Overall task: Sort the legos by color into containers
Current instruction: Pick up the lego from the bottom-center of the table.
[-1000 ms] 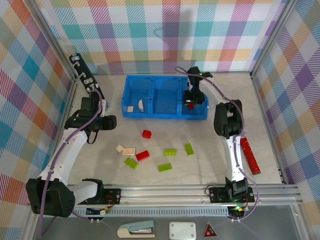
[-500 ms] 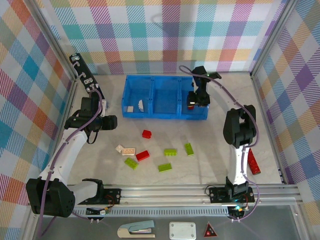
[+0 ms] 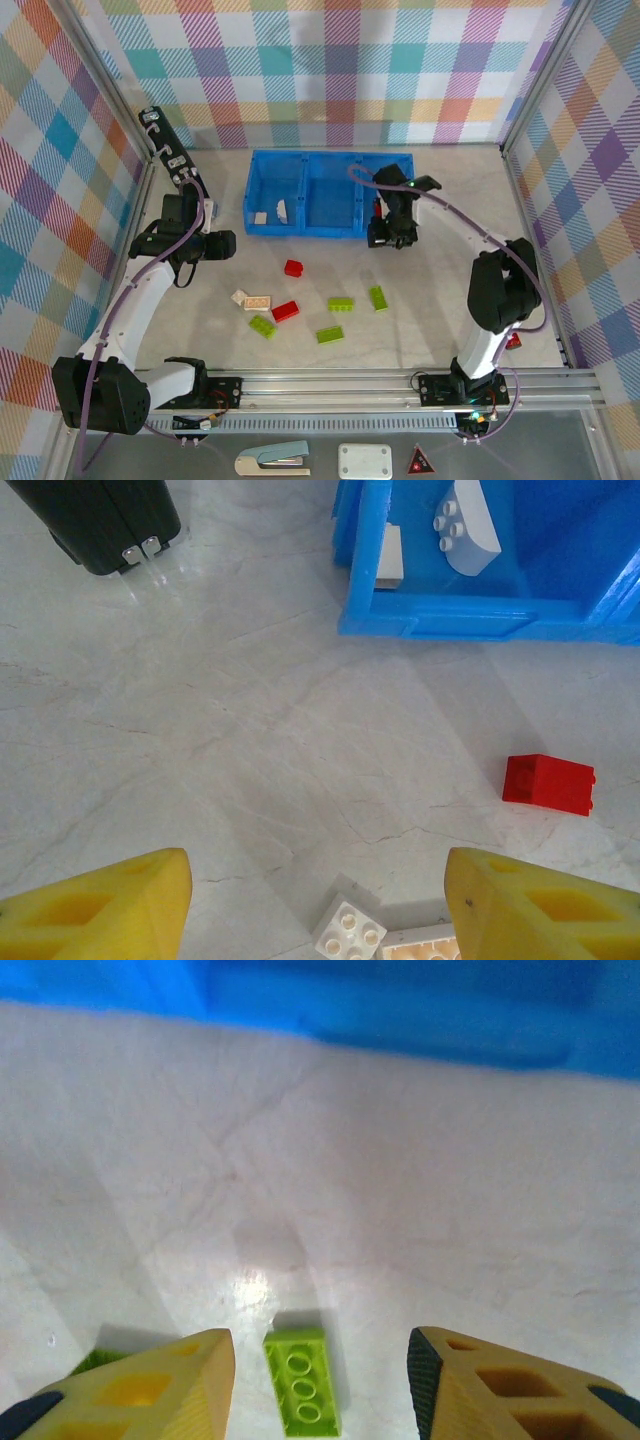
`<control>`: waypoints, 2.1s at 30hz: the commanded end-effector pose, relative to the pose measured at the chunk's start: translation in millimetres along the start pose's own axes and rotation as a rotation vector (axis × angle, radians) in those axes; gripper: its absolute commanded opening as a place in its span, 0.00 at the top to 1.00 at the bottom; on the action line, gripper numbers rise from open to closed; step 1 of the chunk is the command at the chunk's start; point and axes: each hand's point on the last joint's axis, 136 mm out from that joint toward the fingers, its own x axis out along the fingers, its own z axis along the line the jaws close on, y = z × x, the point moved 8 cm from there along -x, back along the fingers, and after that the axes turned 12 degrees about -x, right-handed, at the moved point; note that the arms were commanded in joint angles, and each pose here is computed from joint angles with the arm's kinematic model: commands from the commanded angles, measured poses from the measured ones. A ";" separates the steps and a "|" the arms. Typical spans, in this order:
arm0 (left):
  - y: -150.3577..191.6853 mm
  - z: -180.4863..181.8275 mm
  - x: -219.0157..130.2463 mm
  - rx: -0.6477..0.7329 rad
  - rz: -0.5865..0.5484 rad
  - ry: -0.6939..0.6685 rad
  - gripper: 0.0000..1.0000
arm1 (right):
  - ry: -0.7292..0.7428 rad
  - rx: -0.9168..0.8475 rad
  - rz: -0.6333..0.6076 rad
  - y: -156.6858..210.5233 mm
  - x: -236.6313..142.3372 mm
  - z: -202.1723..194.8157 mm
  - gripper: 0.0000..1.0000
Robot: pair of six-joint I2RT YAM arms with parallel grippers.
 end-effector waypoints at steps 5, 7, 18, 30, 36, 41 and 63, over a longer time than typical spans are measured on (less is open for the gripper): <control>-6.1 2.9 -0.6 -0.020 -0.019 -0.009 0.33 | 0.010 0.018 0.049 40.1 16.5 18.4 0.49; -7.2 2.4 -2.3 -0.023 -0.025 -0.004 0.33 | 0.012 0.008 0.066 48.7 24.7 23.4 0.49; -6.0 4.5 -1.6 -0.025 -0.021 -0.017 0.33 | 0.033 -0.013 0.158 78.8 63.2 32.9 0.49; -7.2 4.5 -0.3 -0.027 -0.015 -0.016 0.33 | 0.043 -0.023 0.220 81.7 96.4 36.7 0.52; -6.9 4.2 0.8 -0.027 -0.010 -0.013 0.33 | 0.045 -0.026 0.220 83.0 96.7 38.5 0.58; -7.0 3.8 0.8 -0.026 -0.009 -0.012 0.33 | 0.045 -0.027 0.215 83.3 94.5 39.2 0.61; -7.3 3.9 1.1 -0.028 -0.007 -0.012 0.33 | 0.029 -0.057 0.139 49.4 65.6 55.1 0.64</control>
